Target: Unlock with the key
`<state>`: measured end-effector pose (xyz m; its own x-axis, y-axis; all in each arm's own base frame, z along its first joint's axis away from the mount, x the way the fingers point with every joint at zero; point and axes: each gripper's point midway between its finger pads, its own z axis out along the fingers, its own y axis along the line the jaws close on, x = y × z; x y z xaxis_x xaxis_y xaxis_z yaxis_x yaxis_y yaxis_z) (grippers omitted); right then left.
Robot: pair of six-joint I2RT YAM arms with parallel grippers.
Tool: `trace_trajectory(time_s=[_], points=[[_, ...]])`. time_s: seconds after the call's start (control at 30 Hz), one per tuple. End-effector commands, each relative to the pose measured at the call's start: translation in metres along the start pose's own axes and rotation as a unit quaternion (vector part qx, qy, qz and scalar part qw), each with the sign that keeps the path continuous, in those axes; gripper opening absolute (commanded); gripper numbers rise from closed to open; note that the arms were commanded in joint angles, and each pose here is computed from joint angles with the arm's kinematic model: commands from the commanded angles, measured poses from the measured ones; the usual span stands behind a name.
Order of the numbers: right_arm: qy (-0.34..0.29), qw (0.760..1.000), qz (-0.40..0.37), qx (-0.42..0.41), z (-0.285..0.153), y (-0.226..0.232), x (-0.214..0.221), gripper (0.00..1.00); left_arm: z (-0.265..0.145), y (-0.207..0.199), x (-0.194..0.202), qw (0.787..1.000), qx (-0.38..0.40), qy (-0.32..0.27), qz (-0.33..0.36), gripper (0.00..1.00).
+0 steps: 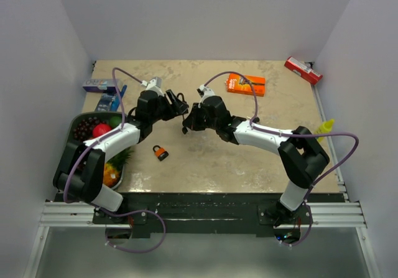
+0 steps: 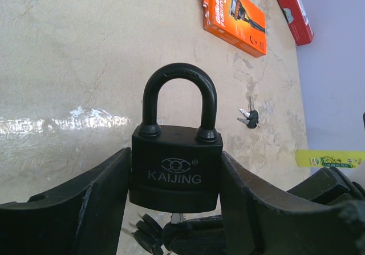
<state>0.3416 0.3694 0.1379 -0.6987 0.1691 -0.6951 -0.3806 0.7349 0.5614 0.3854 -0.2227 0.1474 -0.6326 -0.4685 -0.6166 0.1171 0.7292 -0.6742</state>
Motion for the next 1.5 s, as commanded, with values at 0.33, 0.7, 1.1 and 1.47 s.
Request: trace_trajectory(time_s=[0.33,0.7,1.1,1.47], points=[[-0.216,0.976,0.020,0.029,-0.015,-0.005,-0.136,0.00,-0.012,-0.025,0.056,0.992,0.050,0.110,0.022,0.00],[-0.231,0.967,0.089,-0.063,-0.032,0.004,-0.162,0.00,-0.012,-0.028,0.059,0.992,0.057,0.113,0.029,0.00],[-0.273,0.959,0.060,-0.054,-0.035,0.001,-0.178,0.00,-0.012,-0.033,0.067,0.990,0.061,0.122,0.033,0.00],[-0.301,0.951,0.056,-0.049,-0.042,0.001,-0.205,0.00,-0.014,-0.041,0.074,0.988,0.072,0.133,0.035,0.00]])
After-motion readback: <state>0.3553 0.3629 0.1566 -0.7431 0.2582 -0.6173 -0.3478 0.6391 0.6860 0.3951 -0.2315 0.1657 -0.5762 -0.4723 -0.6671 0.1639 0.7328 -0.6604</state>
